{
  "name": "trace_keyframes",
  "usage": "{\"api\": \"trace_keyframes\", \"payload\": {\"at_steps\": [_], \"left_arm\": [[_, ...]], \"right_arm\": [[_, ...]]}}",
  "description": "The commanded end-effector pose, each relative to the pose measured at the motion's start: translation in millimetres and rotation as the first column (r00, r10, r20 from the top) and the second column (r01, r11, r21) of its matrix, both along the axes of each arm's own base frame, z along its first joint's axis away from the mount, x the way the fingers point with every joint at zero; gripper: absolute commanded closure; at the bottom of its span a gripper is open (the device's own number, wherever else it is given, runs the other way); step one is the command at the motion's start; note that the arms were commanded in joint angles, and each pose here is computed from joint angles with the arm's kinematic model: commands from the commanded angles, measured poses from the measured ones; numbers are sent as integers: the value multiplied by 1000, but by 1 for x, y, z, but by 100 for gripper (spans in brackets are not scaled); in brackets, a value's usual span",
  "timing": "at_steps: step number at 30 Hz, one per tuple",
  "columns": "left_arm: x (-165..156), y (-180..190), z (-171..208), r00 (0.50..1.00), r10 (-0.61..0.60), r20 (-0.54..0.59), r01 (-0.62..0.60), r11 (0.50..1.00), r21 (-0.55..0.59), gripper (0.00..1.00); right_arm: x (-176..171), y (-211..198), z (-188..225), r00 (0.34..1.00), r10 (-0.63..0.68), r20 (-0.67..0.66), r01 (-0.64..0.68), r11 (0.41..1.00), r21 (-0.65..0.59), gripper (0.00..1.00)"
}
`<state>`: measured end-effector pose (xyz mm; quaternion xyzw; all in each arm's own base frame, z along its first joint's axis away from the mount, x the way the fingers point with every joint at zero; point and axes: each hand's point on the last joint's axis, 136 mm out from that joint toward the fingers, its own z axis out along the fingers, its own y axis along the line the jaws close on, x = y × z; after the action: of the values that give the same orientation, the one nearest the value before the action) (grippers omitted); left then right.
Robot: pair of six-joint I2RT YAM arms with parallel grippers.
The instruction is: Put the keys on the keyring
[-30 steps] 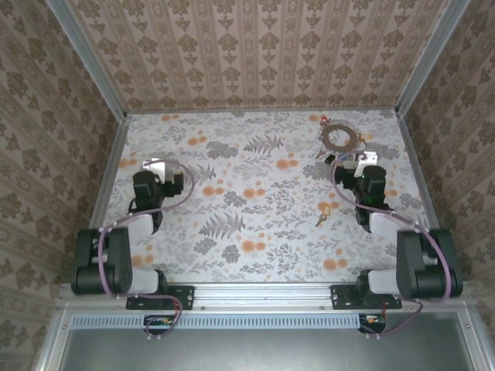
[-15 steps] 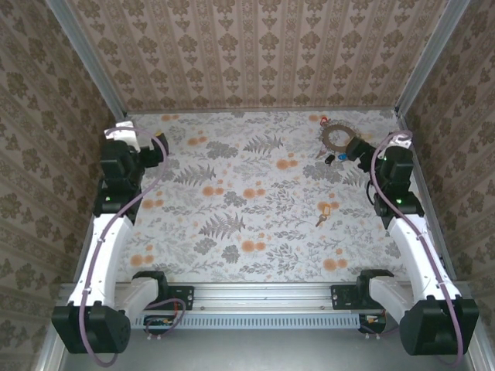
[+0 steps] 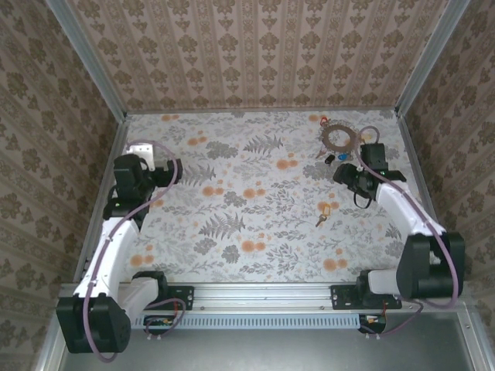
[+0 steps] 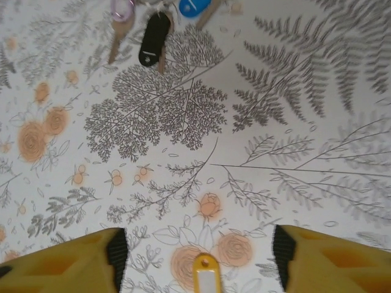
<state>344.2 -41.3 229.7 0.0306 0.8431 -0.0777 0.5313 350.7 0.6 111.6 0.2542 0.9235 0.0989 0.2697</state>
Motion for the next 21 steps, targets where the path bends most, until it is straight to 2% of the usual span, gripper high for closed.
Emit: {"api": "trace_keyframes", "payload": {"at_steps": [1, 5, 7, 11, 14, 16, 21], "left_arm": [[2, -10, -2, 999, -51, -5, 51, 998, 39, 0], [2, -17, -7, 997, -73, -38, 75, 995, 59, 0], [1, -18, -7, 996, -84, -39, 87, 993, 81, 0], [4, -19, -11, 996, -81, -47, 85, 994, 74, 0], [6, -23, -15, 993, -98, -64, 101, 994, 51, 0], [8, -25, -19, 992, -102, -78, 105, 994, 39, 0], [9, -26, -18, 991, -106, -83, 109, 993, 37, 0]], "right_arm": [[19, 13, -1, 1000, 14, -8, -13, 997, 75, 39], [-15, 34, -20, 988, 94, -121, -88, 995, 49, 40], [-48, 39, -39, 972, 115, -207, -107, 993, 46, 40], [-71, 22, -33, 980, 65, -190, -72, 997, -31, 41], [-56, 8, -13, 996, -1, -92, -3, 999, -38, 42], [-33, -1, 0, 998, -58, -20, 58, 998, -17, 41], [26, -29, 5, 970, -219, 107, 220, 976, 4, 31]]}}
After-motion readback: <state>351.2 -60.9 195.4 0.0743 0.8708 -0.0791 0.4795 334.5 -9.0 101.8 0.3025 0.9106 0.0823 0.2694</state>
